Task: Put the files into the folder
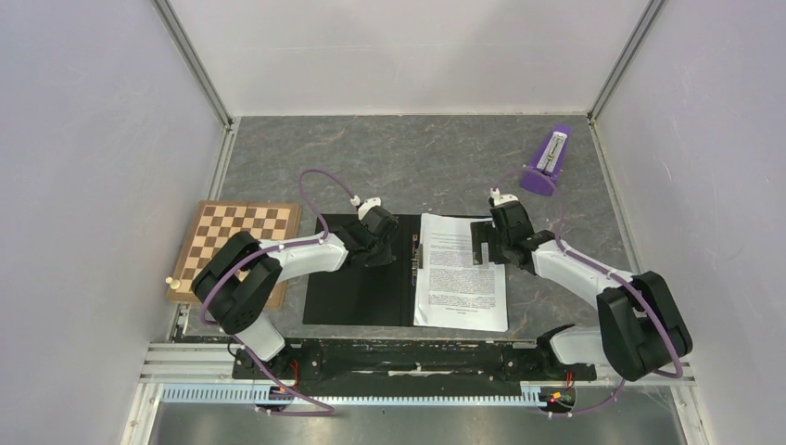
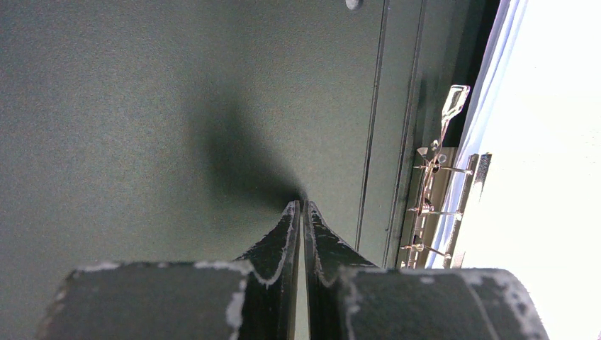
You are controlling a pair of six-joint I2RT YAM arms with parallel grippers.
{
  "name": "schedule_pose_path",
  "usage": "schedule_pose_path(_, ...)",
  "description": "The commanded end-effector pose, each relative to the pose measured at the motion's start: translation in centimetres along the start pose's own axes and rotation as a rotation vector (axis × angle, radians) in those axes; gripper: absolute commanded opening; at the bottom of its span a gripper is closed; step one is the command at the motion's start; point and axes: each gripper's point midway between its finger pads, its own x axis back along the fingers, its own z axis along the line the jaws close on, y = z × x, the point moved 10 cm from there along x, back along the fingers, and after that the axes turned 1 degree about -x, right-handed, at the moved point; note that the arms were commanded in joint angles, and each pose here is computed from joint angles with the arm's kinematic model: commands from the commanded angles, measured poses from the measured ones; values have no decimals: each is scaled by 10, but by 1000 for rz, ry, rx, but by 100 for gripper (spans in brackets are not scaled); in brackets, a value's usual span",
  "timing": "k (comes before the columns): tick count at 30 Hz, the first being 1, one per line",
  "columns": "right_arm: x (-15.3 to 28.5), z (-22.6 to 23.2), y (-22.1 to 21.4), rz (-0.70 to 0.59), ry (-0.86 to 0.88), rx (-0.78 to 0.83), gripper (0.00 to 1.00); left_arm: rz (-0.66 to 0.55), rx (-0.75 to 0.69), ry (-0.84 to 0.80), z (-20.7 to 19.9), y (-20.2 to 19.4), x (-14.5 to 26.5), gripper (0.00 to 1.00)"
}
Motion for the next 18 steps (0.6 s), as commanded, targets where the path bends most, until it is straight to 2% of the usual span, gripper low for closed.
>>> schedule_pose_path(1,-1,4,6,-55,82,-64,98,2,0,-5,-5,2,-2,11)
schedule_pose_path(10,-7,14,2,-31,177,-109,98,2,0,-3,-5,3,-1,11)
schedule_pose_path(18,-10,28,6,-27,160,-70,98,7,1,-4,-6,2,-3,11)
